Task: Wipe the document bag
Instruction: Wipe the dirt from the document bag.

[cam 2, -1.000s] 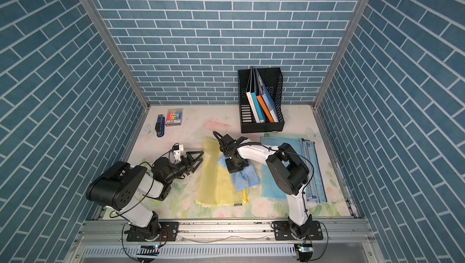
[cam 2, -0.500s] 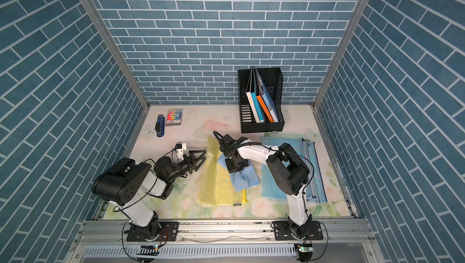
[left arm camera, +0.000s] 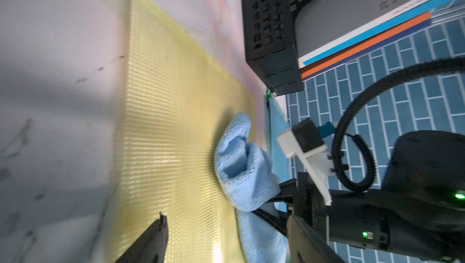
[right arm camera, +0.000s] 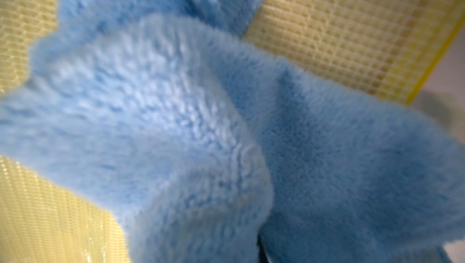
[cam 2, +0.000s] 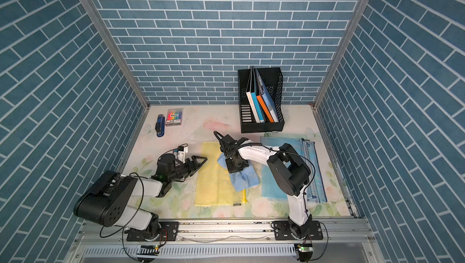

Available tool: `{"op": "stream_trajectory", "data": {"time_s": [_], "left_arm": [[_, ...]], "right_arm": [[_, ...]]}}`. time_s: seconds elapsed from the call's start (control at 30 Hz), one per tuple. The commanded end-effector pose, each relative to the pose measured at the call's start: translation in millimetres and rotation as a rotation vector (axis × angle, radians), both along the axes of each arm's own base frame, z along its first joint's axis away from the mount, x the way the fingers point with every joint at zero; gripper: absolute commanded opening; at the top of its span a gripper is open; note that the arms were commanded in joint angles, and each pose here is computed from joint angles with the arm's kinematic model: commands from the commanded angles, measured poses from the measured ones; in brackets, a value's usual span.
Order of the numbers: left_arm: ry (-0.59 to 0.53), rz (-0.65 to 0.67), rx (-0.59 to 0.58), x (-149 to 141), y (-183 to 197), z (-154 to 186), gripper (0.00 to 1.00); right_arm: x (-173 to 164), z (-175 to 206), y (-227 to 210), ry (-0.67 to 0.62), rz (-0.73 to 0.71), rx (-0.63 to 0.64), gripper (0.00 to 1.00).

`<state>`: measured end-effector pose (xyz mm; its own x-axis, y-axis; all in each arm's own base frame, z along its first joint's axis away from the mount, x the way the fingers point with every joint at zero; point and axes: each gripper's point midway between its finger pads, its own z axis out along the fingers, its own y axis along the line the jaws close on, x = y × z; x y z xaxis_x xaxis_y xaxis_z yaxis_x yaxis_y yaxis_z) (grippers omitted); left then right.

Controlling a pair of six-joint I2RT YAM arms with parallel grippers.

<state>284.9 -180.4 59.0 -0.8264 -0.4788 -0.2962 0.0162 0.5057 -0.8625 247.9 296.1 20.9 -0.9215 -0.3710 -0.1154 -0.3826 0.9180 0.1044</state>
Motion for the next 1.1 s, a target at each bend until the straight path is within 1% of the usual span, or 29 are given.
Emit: {"op": "stream_trajectory", "data": {"time_s": [0.0, 0.1, 0.2, 0.3, 0.43, 0.57, 0.67, 0.8, 0.93, 1.07], "left_arm": [[0.118, 0.017, 0.16, -16.4, 17.5, -35.2, 0.8], [0.135, 0.052, 0.257, -19.3, 31.9, -39.3, 0.8], [0.12, 0.083, 0.319, -17.1, 42.1, -32.9, 0.8], [0.142, 0.082, 0.378, -19.8, 48.6, -37.2, 0.81], [0.173, 0.034, 0.359, -25.1, 37.6, -47.3, 0.81], [0.196, -0.018, 0.372, -32.0, 24.0, -59.4, 0.81], [0.202, -0.039, 0.334, -34.8, 14.0, -64.0, 0.81], [0.189, -0.048, 0.217, -34.3, 0.1, -61.8, 0.81], [0.131, -0.054, 0.076, -31.1, -13.3, -45.5, 0.81], [0.068, -0.045, -0.02, -22.3, -21.1, -24.6, 0.81]], "right_arm": [[-23.3, -10.9, -11.7, 0.07, -0.006, -0.04, 0.0], [-25.2, -11.4, -14.4, 0.069, -0.013, -0.036, 0.0], [-27.0, -12.9, -16.3, 0.073, -0.015, -0.04, 0.0], [-27.3, -13.6, -15.8, 0.072, -0.018, -0.035, 0.0], [-27.4, -15.3, -13.2, 0.075, -0.022, -0.025, 0.0], [-27.8, -15.3, -10.2, 0.073, -0.024, -0.019, 0.0], [-30.1, -17.0, -7.4, 0.075, -0.025, -0.013, 0.0], [-31.3, -21.1, -4.1, 0.076, -0.028, -0.011, 0.0], [-31.7, -24.9, -0.3, 0.077, -0.031, -0.01, 0.0], [-36.8, -26.8, 5.9, 0.103, -0.023, 0.008, 0.0]]}}
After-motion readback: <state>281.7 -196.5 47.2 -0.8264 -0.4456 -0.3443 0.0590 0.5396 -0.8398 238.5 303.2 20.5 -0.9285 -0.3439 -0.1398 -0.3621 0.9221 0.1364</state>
